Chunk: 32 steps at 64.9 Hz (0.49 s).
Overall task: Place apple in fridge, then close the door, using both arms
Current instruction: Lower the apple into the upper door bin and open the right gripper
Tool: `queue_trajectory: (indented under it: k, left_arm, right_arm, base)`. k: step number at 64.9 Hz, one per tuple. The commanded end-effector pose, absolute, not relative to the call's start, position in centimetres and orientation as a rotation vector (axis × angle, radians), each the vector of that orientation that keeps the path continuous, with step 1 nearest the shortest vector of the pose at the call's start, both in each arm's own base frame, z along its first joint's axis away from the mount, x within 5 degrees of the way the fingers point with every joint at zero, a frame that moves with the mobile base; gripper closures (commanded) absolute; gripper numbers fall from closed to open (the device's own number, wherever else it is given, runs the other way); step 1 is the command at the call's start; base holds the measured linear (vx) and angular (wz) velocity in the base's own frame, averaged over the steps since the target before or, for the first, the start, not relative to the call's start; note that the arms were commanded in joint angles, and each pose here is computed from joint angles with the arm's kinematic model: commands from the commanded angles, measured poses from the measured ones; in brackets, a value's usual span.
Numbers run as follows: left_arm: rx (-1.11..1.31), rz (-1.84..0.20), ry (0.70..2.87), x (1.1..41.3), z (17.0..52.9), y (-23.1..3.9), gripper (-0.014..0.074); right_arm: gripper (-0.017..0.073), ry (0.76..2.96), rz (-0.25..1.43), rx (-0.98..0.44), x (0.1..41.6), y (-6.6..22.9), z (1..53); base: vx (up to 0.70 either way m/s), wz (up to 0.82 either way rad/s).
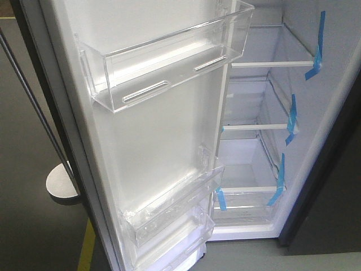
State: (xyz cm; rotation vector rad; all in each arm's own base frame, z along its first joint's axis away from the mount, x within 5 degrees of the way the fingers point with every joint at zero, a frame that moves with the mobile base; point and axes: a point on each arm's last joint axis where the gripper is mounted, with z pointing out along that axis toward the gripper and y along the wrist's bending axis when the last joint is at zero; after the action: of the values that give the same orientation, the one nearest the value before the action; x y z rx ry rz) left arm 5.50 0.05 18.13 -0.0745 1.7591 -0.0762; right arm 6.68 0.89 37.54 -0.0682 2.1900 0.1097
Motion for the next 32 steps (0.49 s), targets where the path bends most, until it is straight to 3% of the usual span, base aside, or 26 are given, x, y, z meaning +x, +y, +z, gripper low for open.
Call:
queue_trajectory:
  k: [1,15,32]
  left_arm:
    - [-0.074,-0.099,1.696,5.6,18.1,-0.1,0.0599]
    - [-0.074,-0.099,1.696,5.6,18.1,-0.1,0.0599]
    - [-0.074,-0.099,1.696,5.6,18.1,-0.1,0.0599]
  right_arm:
    - [0.0417,2.060,0.124,-0.227,9.1,1.8,40.7]
    - [0.0405,1.945,0.208,-0.401,16.0,3.7,46.2]
    - [0.0382,1.846,0.324,-0.489,24.8,5.6,53.0]
  base:
    - [0.00,0.00]
    - [0.00,0.00]
    - [0.00,0.00]
